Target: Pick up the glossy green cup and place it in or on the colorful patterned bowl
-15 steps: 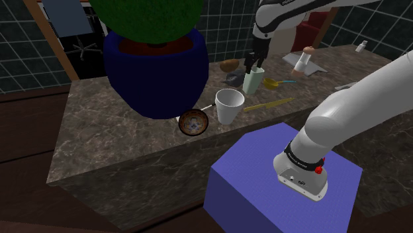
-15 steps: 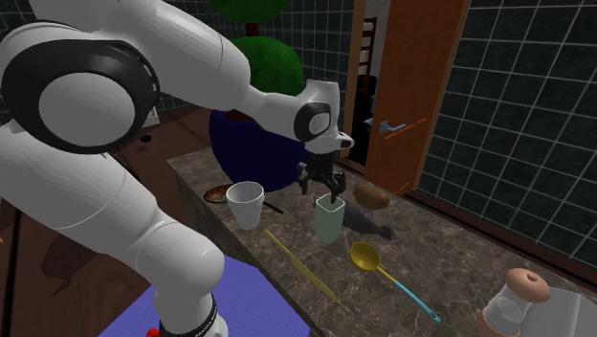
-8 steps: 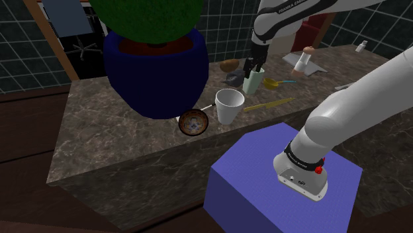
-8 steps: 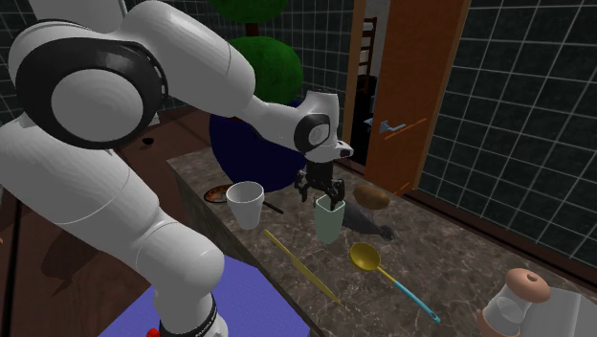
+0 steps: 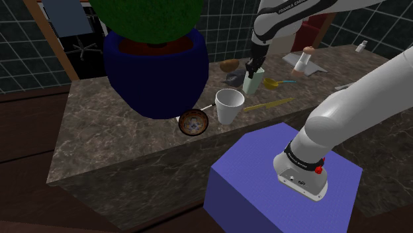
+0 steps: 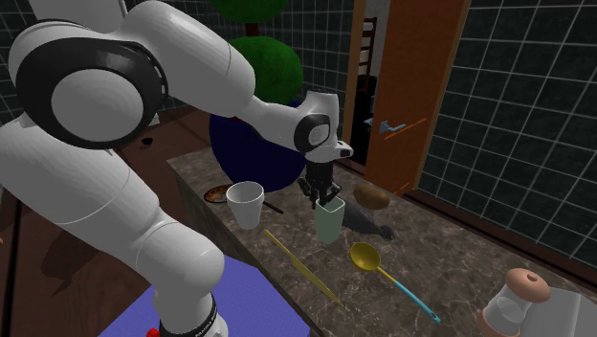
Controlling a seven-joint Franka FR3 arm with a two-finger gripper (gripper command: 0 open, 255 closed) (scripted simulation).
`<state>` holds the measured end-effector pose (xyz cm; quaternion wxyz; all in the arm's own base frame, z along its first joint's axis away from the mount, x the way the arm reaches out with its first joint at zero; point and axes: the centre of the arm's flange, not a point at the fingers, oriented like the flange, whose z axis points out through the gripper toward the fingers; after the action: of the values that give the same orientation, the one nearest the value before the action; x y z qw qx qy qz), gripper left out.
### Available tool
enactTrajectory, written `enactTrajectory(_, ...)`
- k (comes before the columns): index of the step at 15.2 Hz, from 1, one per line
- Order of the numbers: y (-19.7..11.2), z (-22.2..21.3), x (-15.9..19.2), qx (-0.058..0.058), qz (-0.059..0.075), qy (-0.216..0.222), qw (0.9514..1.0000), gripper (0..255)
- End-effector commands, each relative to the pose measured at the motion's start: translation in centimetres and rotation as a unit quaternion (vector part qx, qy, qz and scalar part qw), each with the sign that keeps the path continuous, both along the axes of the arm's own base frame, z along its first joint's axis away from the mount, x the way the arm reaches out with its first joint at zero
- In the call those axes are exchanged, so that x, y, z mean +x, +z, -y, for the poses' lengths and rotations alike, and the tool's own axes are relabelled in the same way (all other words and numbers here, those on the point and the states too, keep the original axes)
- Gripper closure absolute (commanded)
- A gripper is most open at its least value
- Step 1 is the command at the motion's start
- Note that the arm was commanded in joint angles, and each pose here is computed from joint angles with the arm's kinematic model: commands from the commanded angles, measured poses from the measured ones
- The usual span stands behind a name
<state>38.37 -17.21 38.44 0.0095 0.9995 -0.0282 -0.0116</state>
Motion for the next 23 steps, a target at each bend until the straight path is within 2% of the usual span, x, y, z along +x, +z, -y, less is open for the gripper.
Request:
enactTrajectory(1,0.0,0.0,0.0,0.000,0.000,0.000,1.0000,255)
enactTrajectory(7,0.0,0.0,0.0,0.000,0.000,0.000,1.0000,255)
enactTrajectory(23,8.4,0.0,0.0,0.000,0.000,0.000,1.0000,255)
